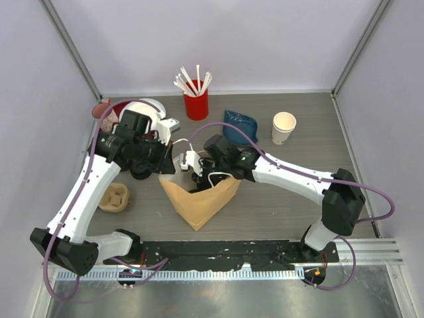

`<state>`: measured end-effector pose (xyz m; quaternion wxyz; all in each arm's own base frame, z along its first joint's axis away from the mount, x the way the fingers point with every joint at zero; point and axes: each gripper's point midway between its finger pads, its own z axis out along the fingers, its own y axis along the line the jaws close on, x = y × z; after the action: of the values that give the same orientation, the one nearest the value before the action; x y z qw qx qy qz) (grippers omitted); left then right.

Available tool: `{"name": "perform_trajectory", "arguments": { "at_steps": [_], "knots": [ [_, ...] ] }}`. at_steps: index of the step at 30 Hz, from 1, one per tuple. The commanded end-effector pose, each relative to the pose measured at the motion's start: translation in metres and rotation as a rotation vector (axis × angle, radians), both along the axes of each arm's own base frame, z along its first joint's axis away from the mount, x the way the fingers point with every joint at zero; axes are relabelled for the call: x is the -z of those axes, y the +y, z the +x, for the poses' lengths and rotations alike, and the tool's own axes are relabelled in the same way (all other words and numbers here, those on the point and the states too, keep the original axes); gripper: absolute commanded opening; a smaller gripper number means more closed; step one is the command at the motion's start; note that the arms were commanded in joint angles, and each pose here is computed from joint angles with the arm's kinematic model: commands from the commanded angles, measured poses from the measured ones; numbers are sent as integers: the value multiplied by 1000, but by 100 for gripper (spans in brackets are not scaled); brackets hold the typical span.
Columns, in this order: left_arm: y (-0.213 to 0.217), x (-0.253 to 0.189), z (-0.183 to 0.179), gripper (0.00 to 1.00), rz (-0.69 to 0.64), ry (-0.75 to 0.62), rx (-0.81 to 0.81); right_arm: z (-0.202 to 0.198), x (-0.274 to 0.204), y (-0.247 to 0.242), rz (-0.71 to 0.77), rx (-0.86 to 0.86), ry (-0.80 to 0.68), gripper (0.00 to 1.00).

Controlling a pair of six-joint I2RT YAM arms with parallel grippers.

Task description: Pack the takeout coffee

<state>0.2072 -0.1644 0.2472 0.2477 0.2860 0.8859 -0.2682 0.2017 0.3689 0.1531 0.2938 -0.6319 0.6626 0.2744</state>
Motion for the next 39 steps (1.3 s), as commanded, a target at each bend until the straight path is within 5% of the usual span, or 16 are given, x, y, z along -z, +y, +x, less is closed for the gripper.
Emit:
{"name": "perform_trajectory", "arguments": {
  "at_steps": [1,12,19,39],
  "knots": [
    [-2,-8,5,0,-14,-45,13,-7,7,-12,-27,11,31,1],
    [-2,-9,6,0,-12,-50,17,-11,8,-12,-1,-9,29,2],
    [-3,-11,6,0,-12,-54,20,-8,0,-16,-16,19,17,32],
    [2,-13,7,0,11,-78,30,1,-73,-19,89,85,-83,67]
  ]
}}
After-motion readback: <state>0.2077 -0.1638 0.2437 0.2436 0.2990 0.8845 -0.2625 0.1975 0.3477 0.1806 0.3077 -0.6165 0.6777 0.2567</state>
